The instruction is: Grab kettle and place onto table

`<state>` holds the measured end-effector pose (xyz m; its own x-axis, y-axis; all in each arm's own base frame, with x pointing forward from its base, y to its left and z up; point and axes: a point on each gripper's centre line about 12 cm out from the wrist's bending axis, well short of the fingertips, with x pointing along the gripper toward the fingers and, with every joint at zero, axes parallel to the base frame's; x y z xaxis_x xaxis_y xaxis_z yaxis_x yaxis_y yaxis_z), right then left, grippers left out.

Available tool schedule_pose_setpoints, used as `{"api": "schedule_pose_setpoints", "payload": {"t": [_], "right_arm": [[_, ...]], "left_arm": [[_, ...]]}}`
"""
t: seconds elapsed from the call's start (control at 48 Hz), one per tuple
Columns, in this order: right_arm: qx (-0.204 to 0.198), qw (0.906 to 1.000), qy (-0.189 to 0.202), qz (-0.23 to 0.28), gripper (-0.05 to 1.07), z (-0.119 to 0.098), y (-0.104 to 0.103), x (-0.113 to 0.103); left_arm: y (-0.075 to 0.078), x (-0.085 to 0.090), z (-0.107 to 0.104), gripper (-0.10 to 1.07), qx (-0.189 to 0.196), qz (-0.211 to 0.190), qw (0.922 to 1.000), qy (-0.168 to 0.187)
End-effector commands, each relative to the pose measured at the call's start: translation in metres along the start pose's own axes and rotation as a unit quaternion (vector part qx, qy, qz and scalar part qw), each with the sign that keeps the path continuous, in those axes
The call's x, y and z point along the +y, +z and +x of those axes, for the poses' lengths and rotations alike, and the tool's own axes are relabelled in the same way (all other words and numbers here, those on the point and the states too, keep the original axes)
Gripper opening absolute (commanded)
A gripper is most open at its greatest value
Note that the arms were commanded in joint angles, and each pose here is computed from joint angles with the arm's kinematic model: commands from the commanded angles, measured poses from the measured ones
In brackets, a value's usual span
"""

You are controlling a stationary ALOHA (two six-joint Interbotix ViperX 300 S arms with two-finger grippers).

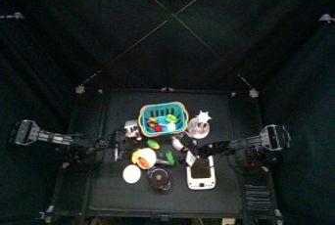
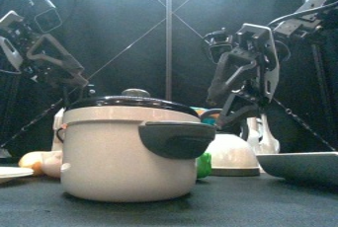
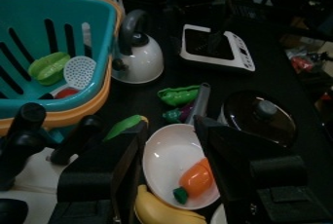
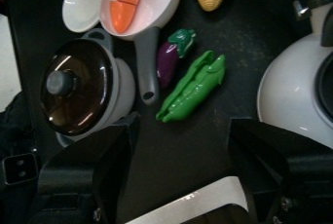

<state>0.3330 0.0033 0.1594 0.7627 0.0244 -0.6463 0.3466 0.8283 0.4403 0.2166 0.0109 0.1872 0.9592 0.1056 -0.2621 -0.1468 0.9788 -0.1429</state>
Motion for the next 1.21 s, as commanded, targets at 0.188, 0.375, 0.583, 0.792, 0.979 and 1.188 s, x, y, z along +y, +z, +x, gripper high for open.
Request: {"api": "schedule_pose_setpoints", "payload": {"t": [0.188, 0.375, 0.583, 0.792, 0.979, 1.188], "right_arm": [[-0.076, 0.9964, 0.030, -0.023, 0.94, -0.046, 0.030, 0.021], [-0.105, 0.9922, 0.050, -0.043, 0.94, -0.073, 0.032, 0.028], [-0.105, 0.9904, 0.042, -0.080, 0.94, -0.076, 0.025, 0.022], [-0.126, 0.9893, 0.002, -0.074, 0.93, -0.078, 0.039, 0.001], [-0.129, 0.9849, -0.057, -0.100, 0.93, -0.078, 0.036, -0.017], [-0.120, 0.9809, -0.114, -0.102, 0.93, -0.076, 0.025, -0.037]], "left_arm": [[0.004, 0.002, 0.000, 0.82, -0.008, -0.008, 0.9999, 0.006], [0.003, 0.003, 0.000, 0.82, -0.006, -0.011, 0.9999, 0.008], [0.000, 0.001, 0.000, 0.82, -0.001, -0.008, 1.0000, 0.004], [-0.001, -0.005, 0.002, 0.82, 0.005, -0.008, 0.9999, -0.007], [-0.002, -0.008, 0.014, 0.82, 0.023, -0.021, 0.9995, -0.001], [-0.018, -0.010, 0.024, 0.82, 0.061, -0.007, 0.9981, -0.002]]}}
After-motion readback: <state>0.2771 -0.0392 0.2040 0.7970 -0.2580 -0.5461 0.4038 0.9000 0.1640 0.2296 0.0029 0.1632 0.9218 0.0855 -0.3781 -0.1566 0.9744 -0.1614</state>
